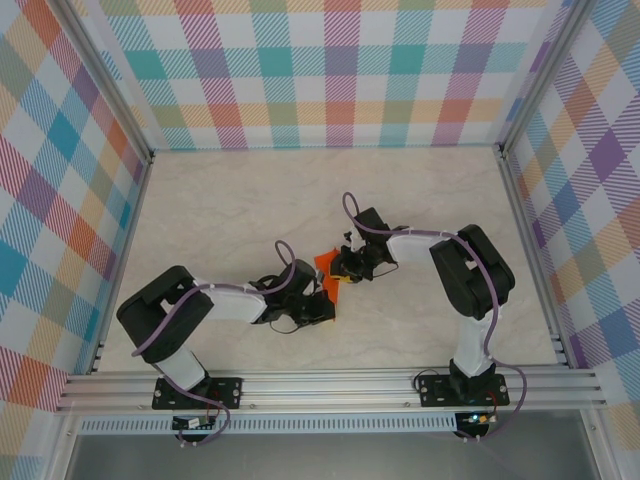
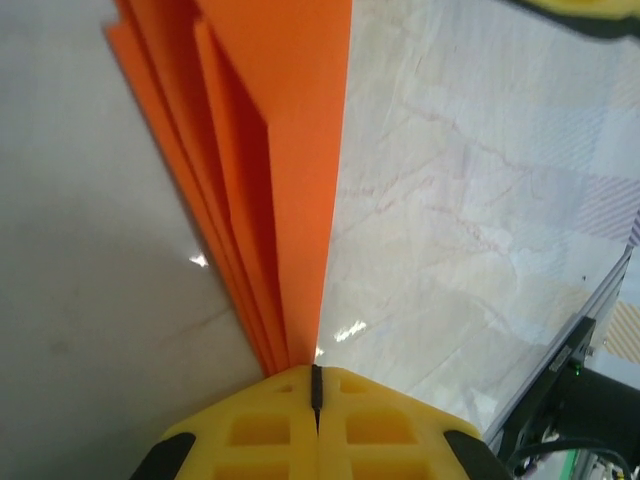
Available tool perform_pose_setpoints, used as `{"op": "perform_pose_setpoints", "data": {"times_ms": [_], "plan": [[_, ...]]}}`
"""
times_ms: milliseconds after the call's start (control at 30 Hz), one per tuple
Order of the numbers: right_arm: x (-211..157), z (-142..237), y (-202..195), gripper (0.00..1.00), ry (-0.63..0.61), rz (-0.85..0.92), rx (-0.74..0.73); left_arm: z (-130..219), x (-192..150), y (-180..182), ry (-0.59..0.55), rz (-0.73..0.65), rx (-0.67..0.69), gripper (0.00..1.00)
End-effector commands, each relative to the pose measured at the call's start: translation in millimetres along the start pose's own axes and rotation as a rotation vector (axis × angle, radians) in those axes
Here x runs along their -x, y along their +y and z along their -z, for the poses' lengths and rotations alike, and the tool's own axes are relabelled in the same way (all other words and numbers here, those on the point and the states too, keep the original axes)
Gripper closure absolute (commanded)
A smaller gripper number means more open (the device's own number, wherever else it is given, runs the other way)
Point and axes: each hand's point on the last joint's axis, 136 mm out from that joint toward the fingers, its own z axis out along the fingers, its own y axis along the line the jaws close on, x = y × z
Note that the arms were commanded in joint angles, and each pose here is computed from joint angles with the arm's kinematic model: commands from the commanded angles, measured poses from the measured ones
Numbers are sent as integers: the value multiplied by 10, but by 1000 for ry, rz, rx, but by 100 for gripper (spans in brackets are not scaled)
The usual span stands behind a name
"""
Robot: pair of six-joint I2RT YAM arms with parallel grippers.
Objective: Fold a paper plane with a square sheet of paper (fold left side to right side)
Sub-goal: Fold the wing for the fifth time at the center of the table.
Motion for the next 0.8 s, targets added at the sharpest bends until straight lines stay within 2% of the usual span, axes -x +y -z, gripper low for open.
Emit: {"op": "perform_pose_setpoints", "data": {"times_ms": [0,200,467,633,767], "plan": [[-79,-127,-400,78,25,-47,-141,25,-448,287,148,41,89,96],[-77,-127,-391,78,26,-47,-138,128,-405,216,123,21,80,96],[-74,-118,-376,78,25,-45,-135,518,94,-274,0,-49,-25,95],[-72,-123,-373,78,24,-47,-132,365,209,-470,23,-64,-93,95],[-73,-119,-369,78,25,-48,-131,209,303,-483,23,-75,-95,96]]}}
